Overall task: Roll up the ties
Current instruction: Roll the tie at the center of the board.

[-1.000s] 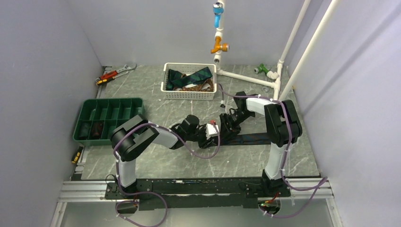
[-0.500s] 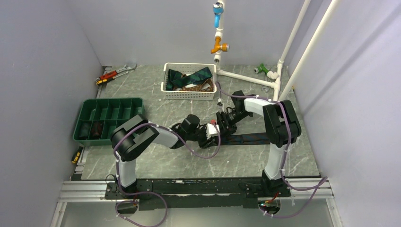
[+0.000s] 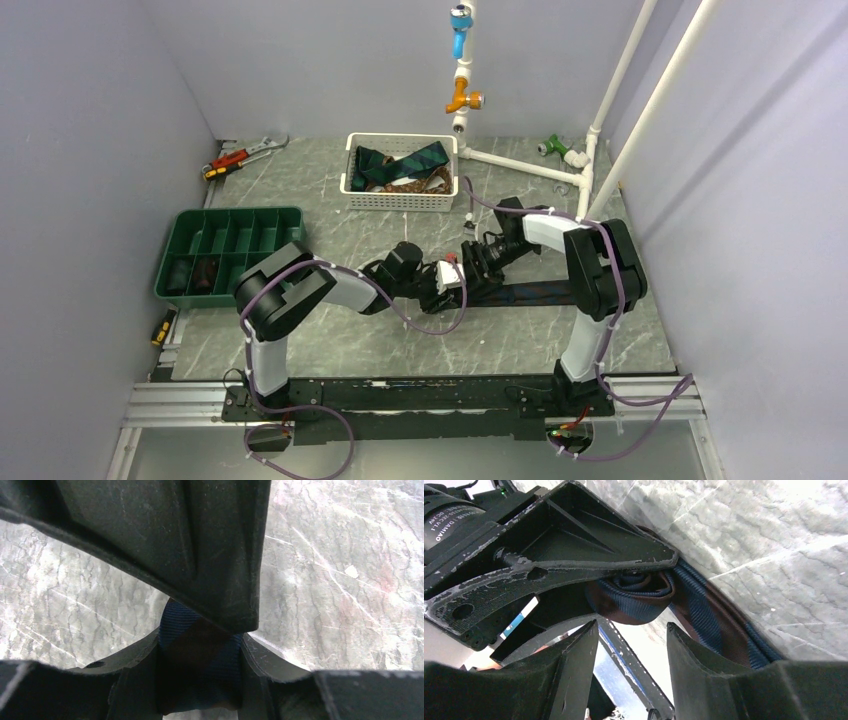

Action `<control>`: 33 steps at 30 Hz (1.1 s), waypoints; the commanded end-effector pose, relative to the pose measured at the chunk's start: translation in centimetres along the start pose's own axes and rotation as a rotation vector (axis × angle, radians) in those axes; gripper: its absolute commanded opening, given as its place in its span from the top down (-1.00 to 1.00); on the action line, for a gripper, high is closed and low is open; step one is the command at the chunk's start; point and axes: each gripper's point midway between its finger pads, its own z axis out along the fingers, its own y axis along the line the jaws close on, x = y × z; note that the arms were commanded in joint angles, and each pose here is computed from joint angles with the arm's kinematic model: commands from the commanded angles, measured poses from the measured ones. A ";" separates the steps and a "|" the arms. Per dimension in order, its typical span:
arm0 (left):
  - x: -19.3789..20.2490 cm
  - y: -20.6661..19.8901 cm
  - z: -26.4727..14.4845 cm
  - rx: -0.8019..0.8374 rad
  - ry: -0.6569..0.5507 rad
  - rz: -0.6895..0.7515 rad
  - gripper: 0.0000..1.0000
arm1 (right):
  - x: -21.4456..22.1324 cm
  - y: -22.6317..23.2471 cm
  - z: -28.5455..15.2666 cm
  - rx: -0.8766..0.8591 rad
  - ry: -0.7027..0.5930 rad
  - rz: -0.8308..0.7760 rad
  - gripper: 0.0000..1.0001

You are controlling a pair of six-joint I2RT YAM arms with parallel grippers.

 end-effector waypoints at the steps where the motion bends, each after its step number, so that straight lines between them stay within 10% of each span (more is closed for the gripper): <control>1: 8.2 -1.8 -1.2 0.007 0.265 -0.094 0.04 | -0.4 0.7 0.1 -0.037 -0.017 -0.013 -0.06; 12: 8.5 -2.4 -1.2 0.045 0.268 -0.066 0.03 | -2.9 0.0 0.3 -0.024 -0.068 0.010 0.28; 27: 8.2 -2.6 -1.2 0.065 0.267 -0.047 0.03 | -4.4 1.4 -0.7 -0.085 -0.143 0.027 -0.01; 33: 8.3 -2.5 -1.0 0.064 0.272 -0.058 0.03 | -3.9 0.2 -0.2 -0.045 -0.117 0.021 0.61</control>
